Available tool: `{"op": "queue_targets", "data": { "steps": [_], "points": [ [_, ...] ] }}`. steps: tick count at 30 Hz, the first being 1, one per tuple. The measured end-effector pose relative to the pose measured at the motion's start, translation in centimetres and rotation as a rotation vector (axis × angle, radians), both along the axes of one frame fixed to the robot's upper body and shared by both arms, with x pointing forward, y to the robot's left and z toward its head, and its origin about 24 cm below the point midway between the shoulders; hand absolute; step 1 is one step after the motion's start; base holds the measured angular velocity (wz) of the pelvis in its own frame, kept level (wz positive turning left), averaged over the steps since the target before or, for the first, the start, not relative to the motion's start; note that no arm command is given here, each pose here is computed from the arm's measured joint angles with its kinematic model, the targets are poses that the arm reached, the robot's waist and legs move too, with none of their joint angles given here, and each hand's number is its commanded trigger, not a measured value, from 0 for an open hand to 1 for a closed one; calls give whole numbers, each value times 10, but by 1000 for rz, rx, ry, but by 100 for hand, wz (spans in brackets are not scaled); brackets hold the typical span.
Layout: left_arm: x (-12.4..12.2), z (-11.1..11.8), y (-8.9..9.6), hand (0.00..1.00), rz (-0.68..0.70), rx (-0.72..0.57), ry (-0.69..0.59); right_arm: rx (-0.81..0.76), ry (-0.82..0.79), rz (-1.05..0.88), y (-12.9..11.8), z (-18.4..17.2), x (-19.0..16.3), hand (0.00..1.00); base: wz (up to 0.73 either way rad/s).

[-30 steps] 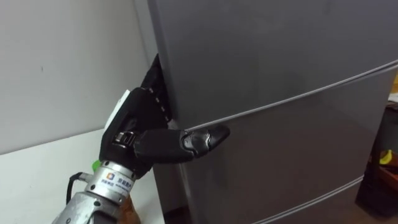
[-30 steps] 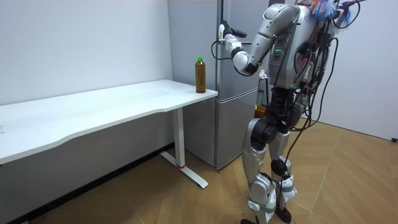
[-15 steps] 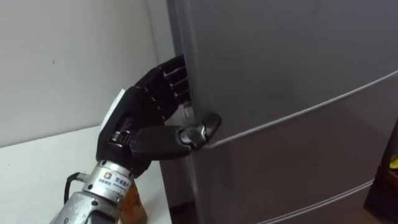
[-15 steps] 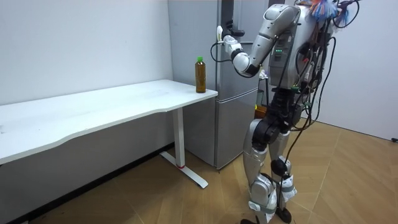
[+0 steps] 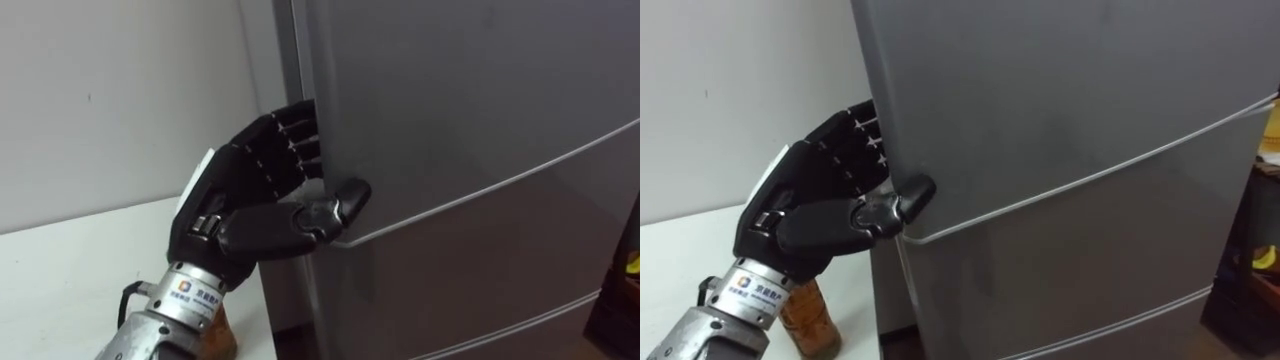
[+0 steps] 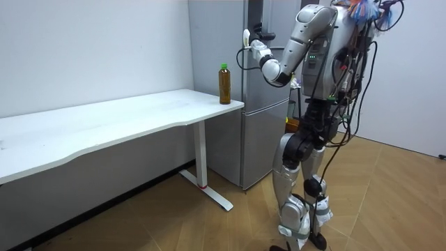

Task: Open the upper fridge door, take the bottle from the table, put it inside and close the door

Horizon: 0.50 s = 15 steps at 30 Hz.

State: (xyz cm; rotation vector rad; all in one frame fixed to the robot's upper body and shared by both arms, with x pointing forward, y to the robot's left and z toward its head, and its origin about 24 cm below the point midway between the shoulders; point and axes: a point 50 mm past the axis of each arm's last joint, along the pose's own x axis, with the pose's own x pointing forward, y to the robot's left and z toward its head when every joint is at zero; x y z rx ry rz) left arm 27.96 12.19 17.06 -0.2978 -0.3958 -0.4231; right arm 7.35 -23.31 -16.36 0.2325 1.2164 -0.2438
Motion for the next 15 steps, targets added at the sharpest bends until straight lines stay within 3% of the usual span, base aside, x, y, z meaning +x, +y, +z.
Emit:
{"op": "queue_targets", "data": {
  "steps": [1,8,15],
  "points": [
    [0,0,-1,0,-2,2,0,0,0,0,0,0,0,0,0],
    [-2,-3,-12,0,-53,36,4,-3,0,0,0,0,0,0,0],
    [-2,-4,-11,0,-53,48,3,-10,4,-3,-1,0,-1,0,0]
  ]
}}
